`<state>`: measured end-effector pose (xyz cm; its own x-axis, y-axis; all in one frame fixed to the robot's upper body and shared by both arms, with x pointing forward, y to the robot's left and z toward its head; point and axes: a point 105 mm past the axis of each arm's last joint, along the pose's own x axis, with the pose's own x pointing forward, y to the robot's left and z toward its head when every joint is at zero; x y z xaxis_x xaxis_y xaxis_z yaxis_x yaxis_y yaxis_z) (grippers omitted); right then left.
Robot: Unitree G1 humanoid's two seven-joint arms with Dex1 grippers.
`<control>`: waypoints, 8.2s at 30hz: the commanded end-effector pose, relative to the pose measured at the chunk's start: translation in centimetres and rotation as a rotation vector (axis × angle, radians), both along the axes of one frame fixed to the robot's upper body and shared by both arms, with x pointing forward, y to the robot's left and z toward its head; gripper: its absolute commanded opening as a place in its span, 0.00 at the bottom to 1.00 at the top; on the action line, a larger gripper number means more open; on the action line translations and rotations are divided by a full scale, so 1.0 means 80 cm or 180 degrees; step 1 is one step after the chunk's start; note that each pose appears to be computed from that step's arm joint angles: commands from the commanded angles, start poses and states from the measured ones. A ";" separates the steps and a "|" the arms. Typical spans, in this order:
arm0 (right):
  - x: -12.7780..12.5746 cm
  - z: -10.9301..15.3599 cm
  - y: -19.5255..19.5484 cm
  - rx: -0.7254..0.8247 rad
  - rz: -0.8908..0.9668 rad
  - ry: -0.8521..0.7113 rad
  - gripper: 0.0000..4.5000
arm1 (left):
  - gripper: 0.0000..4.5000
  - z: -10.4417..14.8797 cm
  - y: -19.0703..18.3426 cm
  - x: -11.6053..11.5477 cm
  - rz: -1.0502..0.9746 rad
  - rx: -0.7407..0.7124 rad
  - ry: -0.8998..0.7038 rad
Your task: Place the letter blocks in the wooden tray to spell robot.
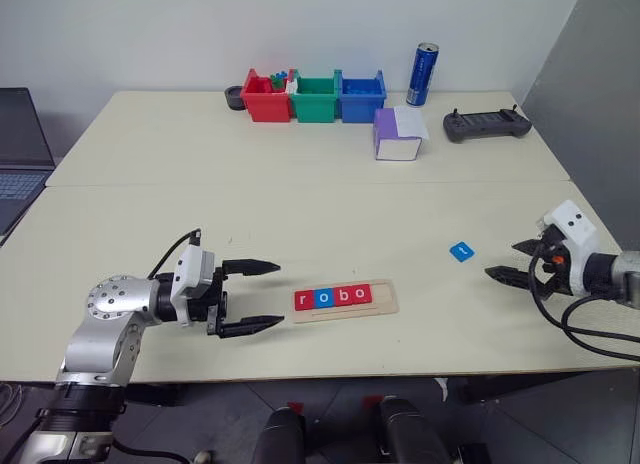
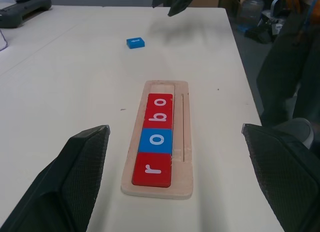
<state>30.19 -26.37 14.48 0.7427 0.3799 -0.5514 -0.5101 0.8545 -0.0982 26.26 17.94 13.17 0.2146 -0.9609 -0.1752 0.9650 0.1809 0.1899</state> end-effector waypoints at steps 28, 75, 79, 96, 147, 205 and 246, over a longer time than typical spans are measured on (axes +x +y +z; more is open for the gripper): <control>0.022 -0.006 0.030 0.0094 -0.0387 -0.0047 0.99 | 1.00 0.001 0.003 0.001 -0.0041 0.0038 -0.0077; 0.063 -0.029 0.054 0.0130 -0.0507 -0.0089 0.32 | 1.00 0.003 0.008 -0.003 0.0008 0.0050 -0.0072; 0.049 -0.015 0.062 0.0257 -0.0835 -0.0109 0.32 | 1.00 0.003 0.011 -0.002 0.0006 0.0061 -0.0065; -0.001 -0.051 0.091 0.0137 -0.1377 0.0250 0.32 | 1.00 0.010 0.001 0.008 -0.0085 0.0059 -0.0075; 0.047 -0.031 0.049 -0.1160 0.3188 0.0316 0.99 | 1.00 0.009 0.010 -0.002 0.0088 0.0059 -0.0144; 0.020 -0.019 0.218 -0.1077 0.3788 -0.0172 0.33 | 1.00 0.000 0.016 -0.013 0.0107 0.0087 -0.0081; 0.024 -0.035 0.225 -0.1020 0.3631 0.0153 0.33 | 1.00 0.010 0.010 -0.016 0.0157 0.0074 -0.0098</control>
<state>31.72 -8.46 10.78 0.0174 0.6545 -0.7559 -0.9772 -0.1490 -0.1515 25.04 18.77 12.81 0.2633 -0.9428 -0.2044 0.9557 0.2261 0.1882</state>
